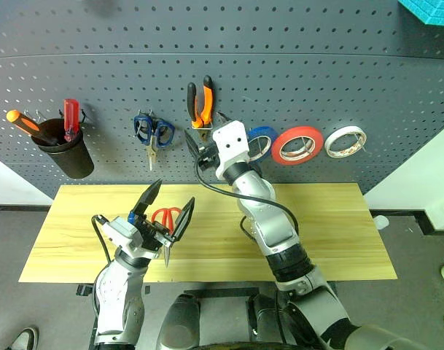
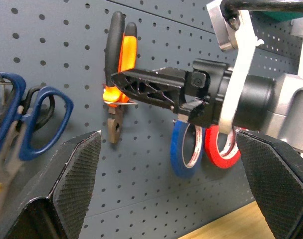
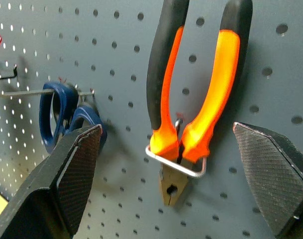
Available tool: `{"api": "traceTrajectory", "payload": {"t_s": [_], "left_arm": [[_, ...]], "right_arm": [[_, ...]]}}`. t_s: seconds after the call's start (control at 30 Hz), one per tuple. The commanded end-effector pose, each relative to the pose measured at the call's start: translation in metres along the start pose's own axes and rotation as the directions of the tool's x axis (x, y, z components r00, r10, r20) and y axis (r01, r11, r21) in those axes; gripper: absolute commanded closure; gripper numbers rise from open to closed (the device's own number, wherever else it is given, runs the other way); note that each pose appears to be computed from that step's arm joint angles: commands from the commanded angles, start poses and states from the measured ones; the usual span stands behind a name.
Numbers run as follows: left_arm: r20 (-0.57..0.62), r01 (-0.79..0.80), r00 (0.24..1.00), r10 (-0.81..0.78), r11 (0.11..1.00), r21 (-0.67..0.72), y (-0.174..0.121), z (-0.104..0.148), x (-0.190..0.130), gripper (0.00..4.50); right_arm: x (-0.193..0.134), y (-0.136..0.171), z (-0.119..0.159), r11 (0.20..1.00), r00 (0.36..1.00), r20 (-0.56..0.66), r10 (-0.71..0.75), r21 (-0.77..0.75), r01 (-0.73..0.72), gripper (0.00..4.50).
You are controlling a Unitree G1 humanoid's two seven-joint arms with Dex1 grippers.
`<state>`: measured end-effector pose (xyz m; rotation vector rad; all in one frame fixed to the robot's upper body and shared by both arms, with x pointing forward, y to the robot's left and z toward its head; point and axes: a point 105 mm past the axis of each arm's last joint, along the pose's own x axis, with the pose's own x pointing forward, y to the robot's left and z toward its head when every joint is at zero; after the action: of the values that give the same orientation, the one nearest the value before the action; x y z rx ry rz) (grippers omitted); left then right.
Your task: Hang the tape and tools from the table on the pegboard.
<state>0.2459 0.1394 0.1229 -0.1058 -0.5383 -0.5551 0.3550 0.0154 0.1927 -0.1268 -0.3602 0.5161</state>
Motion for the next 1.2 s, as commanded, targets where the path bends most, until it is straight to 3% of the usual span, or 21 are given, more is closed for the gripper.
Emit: {"api": "traceTrajectory", "payload": {"t_s": [0.03, 0.3, 0.67, 0.83, 0.93, 1.03, 1.2], "left_arm": [[0.038, 0.002, 0.999, -0.003, 1.000, 0.009, 0.001, 0.006, 0.002, 0.00], [0.054, -0.039, 0.998, 0.039, 0.999, 0.004, 0.009, 0.007, 0.005, 0.00], [0.057, -0.062, 0.997, 0.061, 0.998, 0.018, 0.017, 0.009, 0.008, 0.00], [0.035, -0.087, 0.996, 0.086, 0.996, 0.028, 0.025, 0.008, 0.006, 0.00], [-0.021, -0.093, 0.995, 0.094, 0.995, 0.023, 0.029, 0.003, 0.003, 0.00], [-0.121, -0.106, 0.987, 0.106, 0.994, 0.002, 0.032, -0.004, 0.001, 0.00], [-0.327, -0.159, 0.936, 0.130, 0.985, -0.061, 0.034, -0.027, -0.005, 0.00]], "right_arm": [[-0.009, 0.000, 0.011, 1.000, 0.999, 0.041, 0.004, -0.019, -0.003, 0.07], [-0.027, -0.006, 0.005, 1.000, 1.000, 0.016, 0.000, -0.029, 0.000, 0.07], [-0.047, -0.010, 0.042, 1.000, 0.993, 0.116, -0.014, -0.013, 0.015, 0.07], [-0.067, -0.018, 0.048, 1.000, 0.994, 0.108, 0.006, -0.015, -0.004, 0.07], [-0.079, -0.026, 0.039, 0.999, 0.998, 0.055, 0.042, -0.008, -0.042, 0.07], [-0.090, -0.035, 0.028, 0.992, 0.996, -0.009, 0.094, 0.090, -0.093, 0.07], [-0.102, -0.013, 0.028, 0.924, 0.947, -0.029, 0.321, 0.228, -0.306, 0.07]]}}
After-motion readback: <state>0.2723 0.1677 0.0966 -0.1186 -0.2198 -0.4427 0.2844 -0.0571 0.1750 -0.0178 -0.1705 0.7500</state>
